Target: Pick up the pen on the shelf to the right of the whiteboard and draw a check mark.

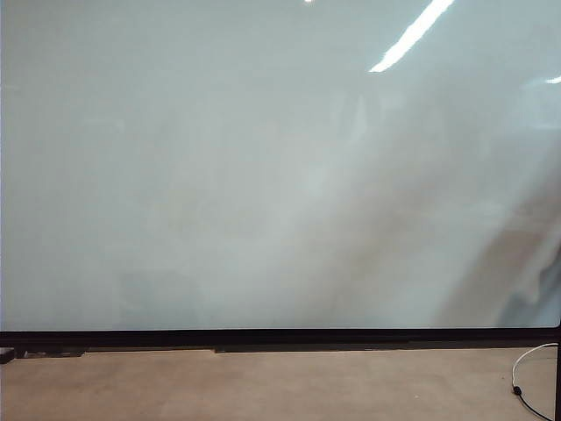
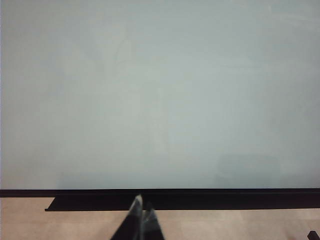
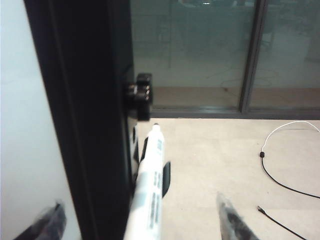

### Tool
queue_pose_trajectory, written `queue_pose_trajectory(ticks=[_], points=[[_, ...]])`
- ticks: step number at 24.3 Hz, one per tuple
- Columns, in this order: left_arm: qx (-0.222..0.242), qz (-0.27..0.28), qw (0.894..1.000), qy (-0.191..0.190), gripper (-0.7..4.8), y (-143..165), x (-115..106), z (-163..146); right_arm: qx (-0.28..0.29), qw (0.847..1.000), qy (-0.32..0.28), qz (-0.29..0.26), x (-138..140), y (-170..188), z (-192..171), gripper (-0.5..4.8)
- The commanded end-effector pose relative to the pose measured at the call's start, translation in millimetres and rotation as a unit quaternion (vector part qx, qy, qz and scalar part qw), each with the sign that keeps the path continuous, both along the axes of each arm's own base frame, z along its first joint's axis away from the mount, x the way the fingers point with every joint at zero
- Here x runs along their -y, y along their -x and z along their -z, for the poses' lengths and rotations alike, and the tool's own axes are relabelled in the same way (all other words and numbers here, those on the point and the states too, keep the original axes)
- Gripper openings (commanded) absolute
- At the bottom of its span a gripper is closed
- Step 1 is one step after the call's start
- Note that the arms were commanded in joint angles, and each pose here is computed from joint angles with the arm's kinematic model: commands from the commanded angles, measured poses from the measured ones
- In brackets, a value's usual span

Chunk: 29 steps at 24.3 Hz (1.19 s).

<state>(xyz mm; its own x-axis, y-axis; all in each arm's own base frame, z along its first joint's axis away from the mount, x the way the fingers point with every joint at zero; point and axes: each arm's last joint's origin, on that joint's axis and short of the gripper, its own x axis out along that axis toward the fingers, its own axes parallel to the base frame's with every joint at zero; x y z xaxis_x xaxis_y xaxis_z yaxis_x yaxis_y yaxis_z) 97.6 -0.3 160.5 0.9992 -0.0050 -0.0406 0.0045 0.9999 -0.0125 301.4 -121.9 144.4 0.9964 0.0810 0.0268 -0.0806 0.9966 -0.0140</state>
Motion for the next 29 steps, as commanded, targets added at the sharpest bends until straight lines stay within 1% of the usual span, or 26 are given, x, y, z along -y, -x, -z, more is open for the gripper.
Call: queue_pose_trajectory(ticks=[1, 3, 5, 7, 8, 9, 10, 14, 16, 17, 24, 27, 29], points=[[0.008, 0.0, 1.0, -0.002, -0.04, 0.1, 0.0, -2.2, 0.009, 1.0, 0.001, -0.005, 1.6, -3.3, -4.8, 3.86], [0.008, 0.0, 1.0, -0.002, -0.04, 0.1, 0.0, -2.2, 0.008, 1.0, 0.001, -0.007, 1.8, -4.0, -5.1, 3.79], [0.007, 0.0, 1.0, -0.002, -0.04, 0.1, 0.0, -2.1, 0.007, 1.0, 0.001, -0.008, 1.7, -4.0, -4.9, 3.56], [0.008, 0.0, 1.0, -0.002, -0.05, 0.1, 0.0, -2.2, 0.006, 1.0, 0.0, -0.011, 1.6, -4.0, -4.7, 3.55], [0.008, 0.0, 1.0, -0.002, -0.05, 0.1, 0.0, -2.2, 0.006, 1.0, 0.0, -0.012, 1.5, -4.0, -4.6, 3.42], [0.007, 0.0, 1.0, -0.002, -0.04, 0.1, 0.0, -2.2, 0.004, 1.0, -0.001, -0.014, 1.4, -3.9, -4.2, 3.07], [0.007, 0.0, 1.0, -0.002, -0.04, 0.1, 0.0, -2.1, 0.003, 1.0, -0.001, -0.015, 1.3, -3.9, -4.0, 3.01], [0.008, 0.0, 1.0, -0.002, -0.05, 0.1, 0.0, -2.2, 0.001, 1.0, -0.002, -0.016, 1.3, -3.9, -3.5, 2.99], [0.008, 0.0, 1.0, -0.002, -0.04, 0.1, 0.0, -2.2, 0.0, 1.0, -0.002, -0.016, 1.3, -3.9, -3.3, 2.68], [0.008, 0.0, 1.0, -0.002, -0.05, 0.1, 0.0, -2.2, 0.0, 1.0, -0.002, -0.016, 1.3, -3.9, -3.3, 2.62], [0.008, 0.0, 1.0, -0.002, -0.05, 0.1, 0.0, -2.2, 0.0, 1.0, 0.0, -0.016, 1.2, -4.0, -3.2, 2.59], [0.008, 0.0, 1.0, -0.002, -0.05, 0.1, 0.0, -2.2, 0.0, 1.0, 0.001, -0.016, 1.2, -4.0, -3.2, 2.23], [0.008, 0.0, 1.0, -0.002, -0.04, 0.1, 0.0, -2.2, 0.0, 1.0, 0.001, -0.016, 1.2, -4.0, -3.2, 2.2]])
